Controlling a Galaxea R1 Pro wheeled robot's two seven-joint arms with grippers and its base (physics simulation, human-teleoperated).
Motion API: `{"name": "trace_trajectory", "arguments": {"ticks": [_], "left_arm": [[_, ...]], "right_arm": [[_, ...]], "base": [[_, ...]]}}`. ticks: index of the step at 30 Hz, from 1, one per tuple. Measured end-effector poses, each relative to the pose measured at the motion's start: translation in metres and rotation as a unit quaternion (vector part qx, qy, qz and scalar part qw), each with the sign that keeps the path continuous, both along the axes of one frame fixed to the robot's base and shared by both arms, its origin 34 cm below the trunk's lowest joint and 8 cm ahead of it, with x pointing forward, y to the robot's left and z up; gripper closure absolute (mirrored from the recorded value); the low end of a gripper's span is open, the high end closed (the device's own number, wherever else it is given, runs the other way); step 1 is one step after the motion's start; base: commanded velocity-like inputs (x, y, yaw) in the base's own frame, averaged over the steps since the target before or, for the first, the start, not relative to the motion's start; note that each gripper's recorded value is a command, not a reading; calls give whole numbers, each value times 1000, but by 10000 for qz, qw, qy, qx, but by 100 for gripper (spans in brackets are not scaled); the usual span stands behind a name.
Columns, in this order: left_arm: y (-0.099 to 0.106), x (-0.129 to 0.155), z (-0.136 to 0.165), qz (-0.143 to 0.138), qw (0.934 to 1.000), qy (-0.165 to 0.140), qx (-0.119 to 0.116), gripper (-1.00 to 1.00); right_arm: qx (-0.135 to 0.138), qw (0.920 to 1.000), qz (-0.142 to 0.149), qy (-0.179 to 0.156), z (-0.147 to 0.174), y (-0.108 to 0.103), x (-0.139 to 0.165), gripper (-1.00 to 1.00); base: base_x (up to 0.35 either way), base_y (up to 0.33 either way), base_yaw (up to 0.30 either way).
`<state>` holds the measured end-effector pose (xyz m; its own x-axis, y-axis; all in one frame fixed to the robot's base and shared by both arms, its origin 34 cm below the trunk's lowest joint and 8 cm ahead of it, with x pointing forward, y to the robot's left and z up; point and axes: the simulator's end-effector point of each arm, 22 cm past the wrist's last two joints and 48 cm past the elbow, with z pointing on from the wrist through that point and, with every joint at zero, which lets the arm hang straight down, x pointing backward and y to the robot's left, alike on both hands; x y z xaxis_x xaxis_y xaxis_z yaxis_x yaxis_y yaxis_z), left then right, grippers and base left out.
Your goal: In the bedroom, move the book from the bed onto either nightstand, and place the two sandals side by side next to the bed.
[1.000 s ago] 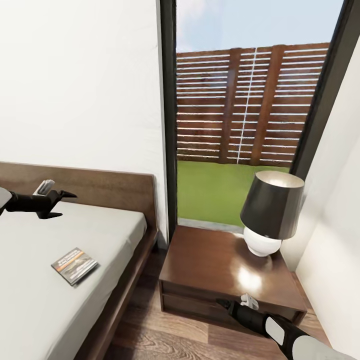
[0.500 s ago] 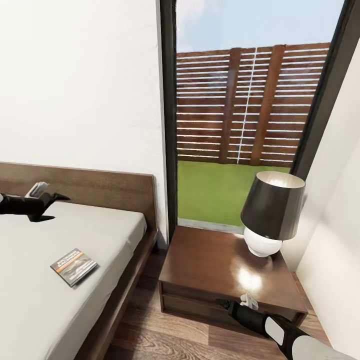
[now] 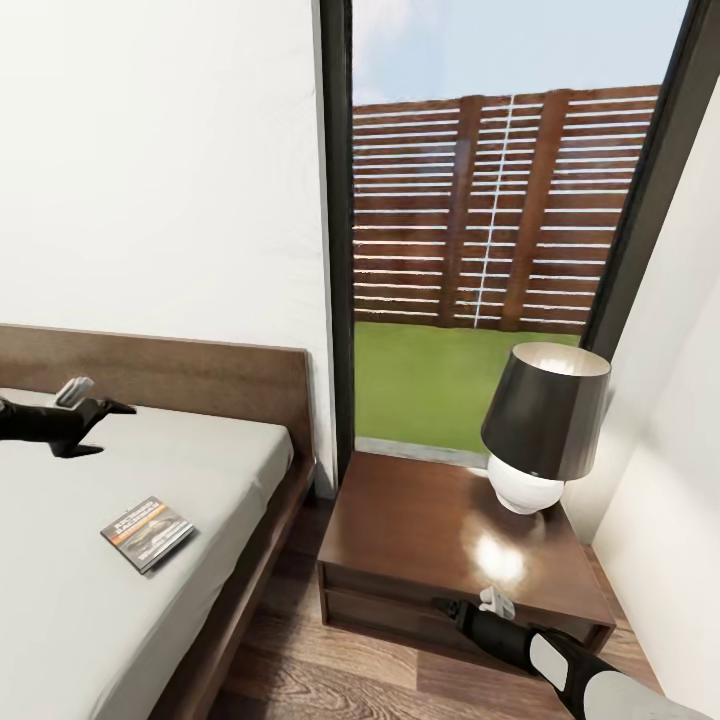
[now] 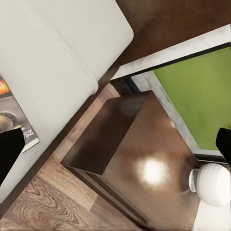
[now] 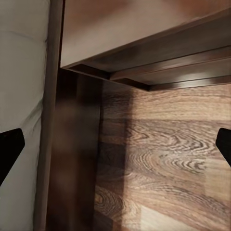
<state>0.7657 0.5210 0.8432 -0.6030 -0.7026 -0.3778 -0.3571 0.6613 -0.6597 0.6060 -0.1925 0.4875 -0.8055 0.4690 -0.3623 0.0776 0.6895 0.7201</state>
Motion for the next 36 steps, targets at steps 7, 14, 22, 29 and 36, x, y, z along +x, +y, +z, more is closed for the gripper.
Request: {"name": "trace_trajectory", "arguments": {"ticks": [7,14,22,29,36], "left_arm": [[-7,-4,-20,-65,9998,174,49,-100],[-11,-8,-48,-78,9993,298,199,-100],[1,-10,-78,97,9983,155,559,-100],[9,-19,-105,195,9971,158,717,-100],[20,-24,-118,315,9960,3,835,-100]], "right_arm": [[68,10000,40,-38,3,3,0,-100],[83,9999,62,-52,3,5,0,-100],[73,9999,84,-54,3,5,0,-100],[67,9999,101,-54,3,5,-1,-100],[114,9998,129,-82,5,7,-1,-100]], "base": [[0,0,0],[0,0,0],[0,0,0],[0,0,0],[0,0,0]]}}
